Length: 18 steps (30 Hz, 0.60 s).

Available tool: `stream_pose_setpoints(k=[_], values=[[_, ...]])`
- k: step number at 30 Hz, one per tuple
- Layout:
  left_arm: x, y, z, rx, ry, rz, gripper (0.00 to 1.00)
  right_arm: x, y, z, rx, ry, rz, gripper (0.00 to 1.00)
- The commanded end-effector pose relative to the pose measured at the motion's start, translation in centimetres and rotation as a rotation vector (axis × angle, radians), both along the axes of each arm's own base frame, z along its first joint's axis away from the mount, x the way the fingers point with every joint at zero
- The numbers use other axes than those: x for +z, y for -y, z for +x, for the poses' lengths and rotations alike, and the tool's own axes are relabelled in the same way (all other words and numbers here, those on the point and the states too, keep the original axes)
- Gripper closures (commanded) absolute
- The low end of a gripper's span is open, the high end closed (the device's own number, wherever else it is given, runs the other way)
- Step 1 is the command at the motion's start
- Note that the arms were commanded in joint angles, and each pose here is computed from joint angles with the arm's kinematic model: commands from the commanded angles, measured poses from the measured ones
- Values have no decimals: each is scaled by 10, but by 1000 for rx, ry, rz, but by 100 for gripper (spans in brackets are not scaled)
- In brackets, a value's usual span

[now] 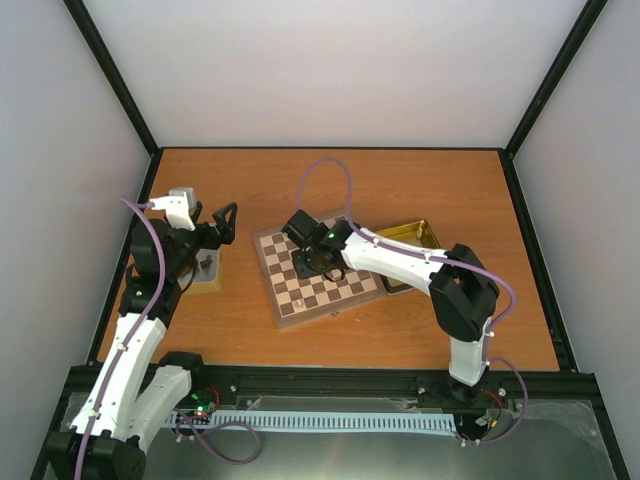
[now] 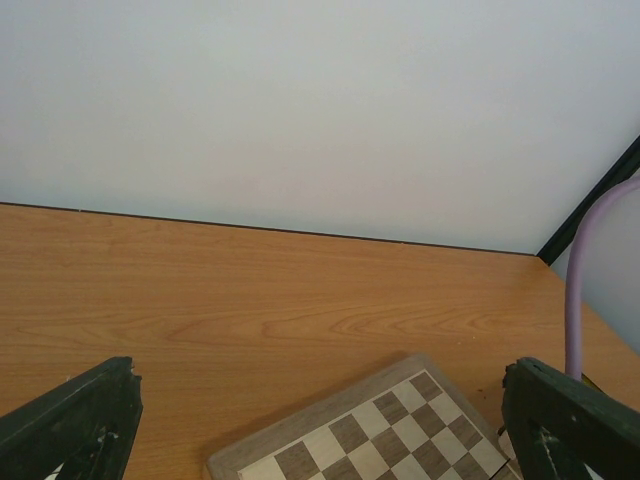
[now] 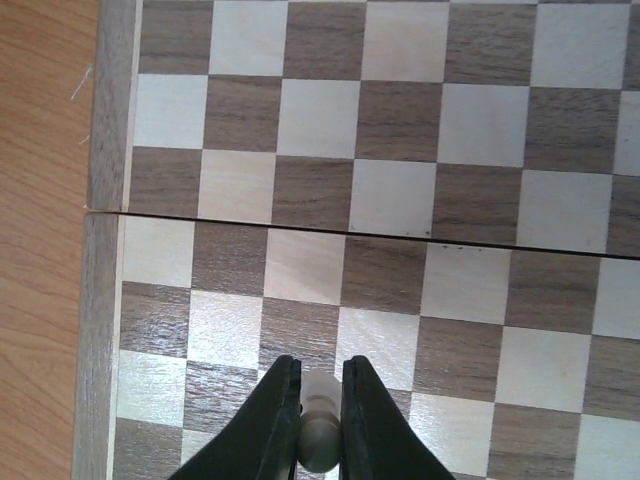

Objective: Set up the chess pieces on the board
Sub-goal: Place the chess piece on the chessboard.

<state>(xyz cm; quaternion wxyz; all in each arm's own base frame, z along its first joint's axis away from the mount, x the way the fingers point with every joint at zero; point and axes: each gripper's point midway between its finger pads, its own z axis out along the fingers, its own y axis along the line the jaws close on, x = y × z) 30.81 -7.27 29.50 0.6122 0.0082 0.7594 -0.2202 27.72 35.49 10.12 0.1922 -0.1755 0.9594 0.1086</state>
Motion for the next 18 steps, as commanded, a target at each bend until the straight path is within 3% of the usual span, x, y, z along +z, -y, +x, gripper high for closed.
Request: stream_pose_setpoints(k=[1, 12, 18], values=[[16, 3, 0, -14, 45, -9, 0, -5, -9, -8, 40, -30, -18, 89], [14, 3, 3, -14, 37, -11, 0, -31, 2, -16, 57, -59, -137, 88], [13, 3, 4, -14, 33, -10, 0, -39, 1, -16, 68, -72, -156, 81]])
